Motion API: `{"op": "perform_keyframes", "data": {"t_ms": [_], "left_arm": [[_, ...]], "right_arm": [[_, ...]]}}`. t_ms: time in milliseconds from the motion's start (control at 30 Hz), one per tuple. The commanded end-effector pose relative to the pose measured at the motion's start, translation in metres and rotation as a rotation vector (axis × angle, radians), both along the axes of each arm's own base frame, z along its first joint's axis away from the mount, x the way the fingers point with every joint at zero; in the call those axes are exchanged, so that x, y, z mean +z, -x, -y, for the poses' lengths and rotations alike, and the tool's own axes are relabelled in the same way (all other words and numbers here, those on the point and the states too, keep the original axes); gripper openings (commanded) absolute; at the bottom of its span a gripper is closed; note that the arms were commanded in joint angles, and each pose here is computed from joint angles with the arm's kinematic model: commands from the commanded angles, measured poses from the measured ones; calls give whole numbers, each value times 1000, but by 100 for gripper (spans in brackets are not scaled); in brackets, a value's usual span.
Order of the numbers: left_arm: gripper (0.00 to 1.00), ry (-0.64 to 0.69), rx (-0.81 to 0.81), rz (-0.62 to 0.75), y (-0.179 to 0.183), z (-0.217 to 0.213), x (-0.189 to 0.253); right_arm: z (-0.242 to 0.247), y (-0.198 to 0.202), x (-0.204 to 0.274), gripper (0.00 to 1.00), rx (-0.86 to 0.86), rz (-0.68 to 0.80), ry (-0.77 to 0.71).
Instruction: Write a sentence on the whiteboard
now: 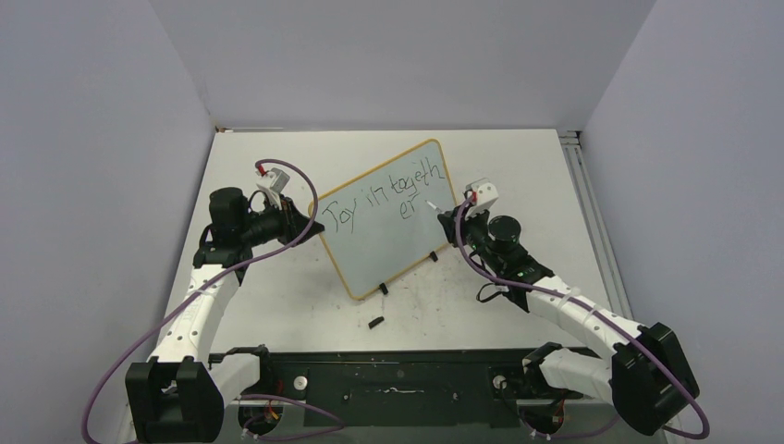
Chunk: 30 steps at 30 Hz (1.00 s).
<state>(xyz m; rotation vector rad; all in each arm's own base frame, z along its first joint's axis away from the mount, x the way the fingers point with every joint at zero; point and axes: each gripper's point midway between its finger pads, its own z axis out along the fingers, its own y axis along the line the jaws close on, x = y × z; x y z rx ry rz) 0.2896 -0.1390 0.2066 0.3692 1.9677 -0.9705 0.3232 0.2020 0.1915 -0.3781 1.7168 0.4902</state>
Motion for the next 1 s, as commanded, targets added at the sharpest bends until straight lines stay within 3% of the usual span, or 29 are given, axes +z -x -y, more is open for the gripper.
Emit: {"op": "perform_keyframes", "data": {"t_ms": [0,967], "left_arm": [[0,-22,16,2,-1,-3,0],[0,-10,6,-3,-2,-1,0]], "right_arm": [[-8,-7,18,5,22,46,-22],[-28,-21,17,5,53,56,-22]]}}
